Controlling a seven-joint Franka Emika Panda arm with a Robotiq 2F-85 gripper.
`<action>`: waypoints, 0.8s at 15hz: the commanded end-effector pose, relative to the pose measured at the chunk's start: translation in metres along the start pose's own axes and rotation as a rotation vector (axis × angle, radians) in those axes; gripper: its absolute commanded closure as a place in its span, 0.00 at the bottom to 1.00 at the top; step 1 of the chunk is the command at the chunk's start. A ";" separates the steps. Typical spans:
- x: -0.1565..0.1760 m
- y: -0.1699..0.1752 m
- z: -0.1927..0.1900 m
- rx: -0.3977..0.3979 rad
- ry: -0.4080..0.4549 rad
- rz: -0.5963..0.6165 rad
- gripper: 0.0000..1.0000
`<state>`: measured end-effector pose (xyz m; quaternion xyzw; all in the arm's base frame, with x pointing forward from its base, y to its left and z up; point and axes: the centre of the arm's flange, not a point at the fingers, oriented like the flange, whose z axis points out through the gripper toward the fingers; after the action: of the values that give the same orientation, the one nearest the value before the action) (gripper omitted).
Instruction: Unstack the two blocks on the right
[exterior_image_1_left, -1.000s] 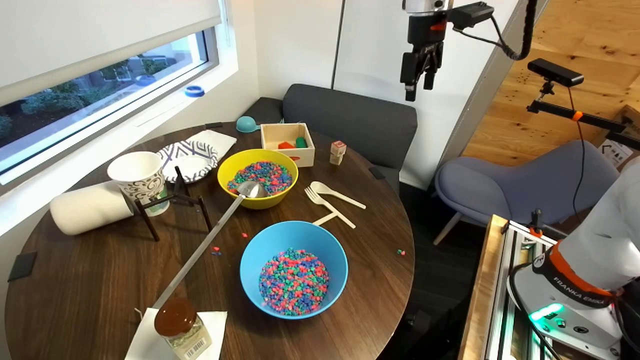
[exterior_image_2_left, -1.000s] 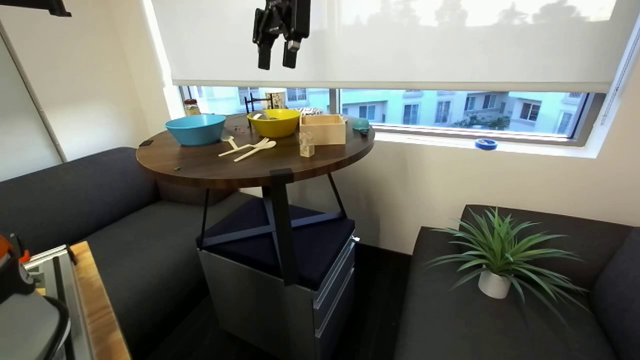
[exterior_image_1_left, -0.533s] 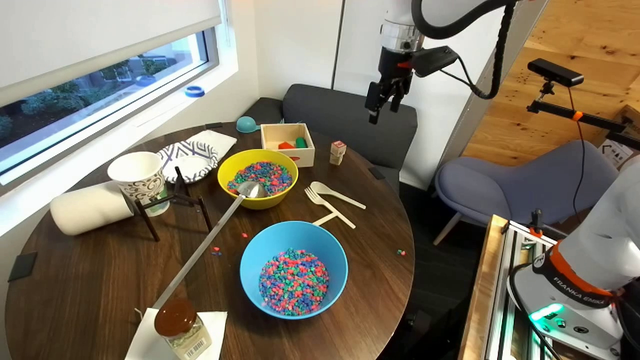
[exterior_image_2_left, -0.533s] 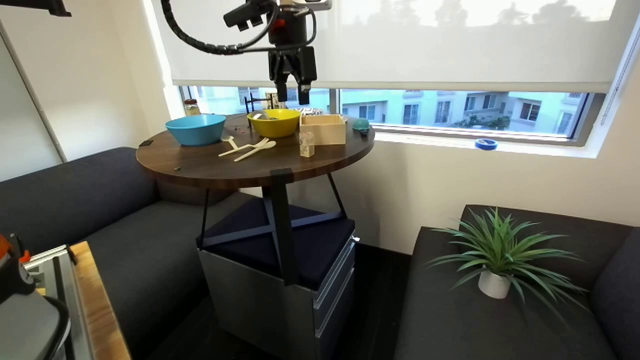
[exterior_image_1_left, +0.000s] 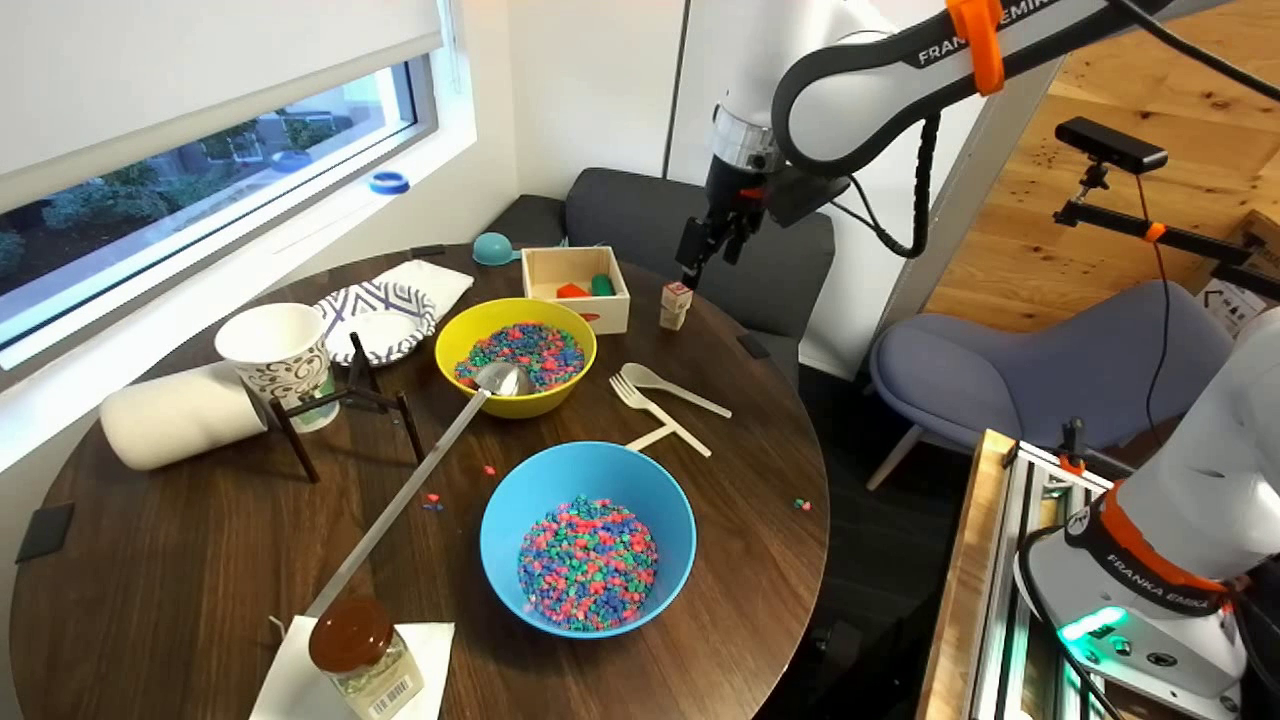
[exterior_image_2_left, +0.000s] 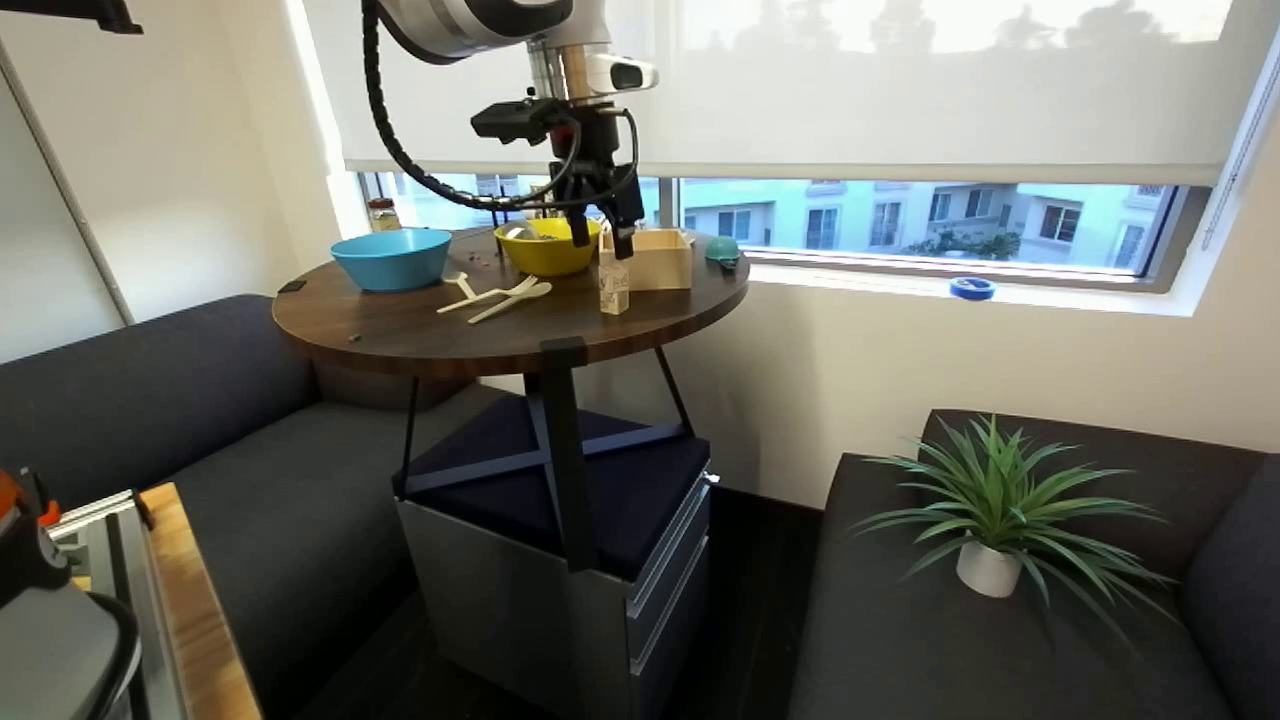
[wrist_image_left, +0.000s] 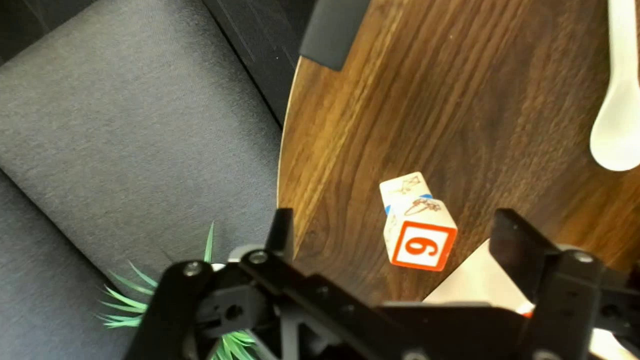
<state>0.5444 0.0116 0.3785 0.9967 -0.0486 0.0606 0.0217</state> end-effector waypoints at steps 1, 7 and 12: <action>0.001 -0.001 0.003 0.001 0.002 -0.002 0.00; 0.003 -0.001 0.002 0.002 0.007 -0.004 0.00; 0.018 -0.009 0.010 0.042 0.064 -0.016 0.00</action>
<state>0.5528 0.0142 0.3784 0.9958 -0.0417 0.0798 0.0174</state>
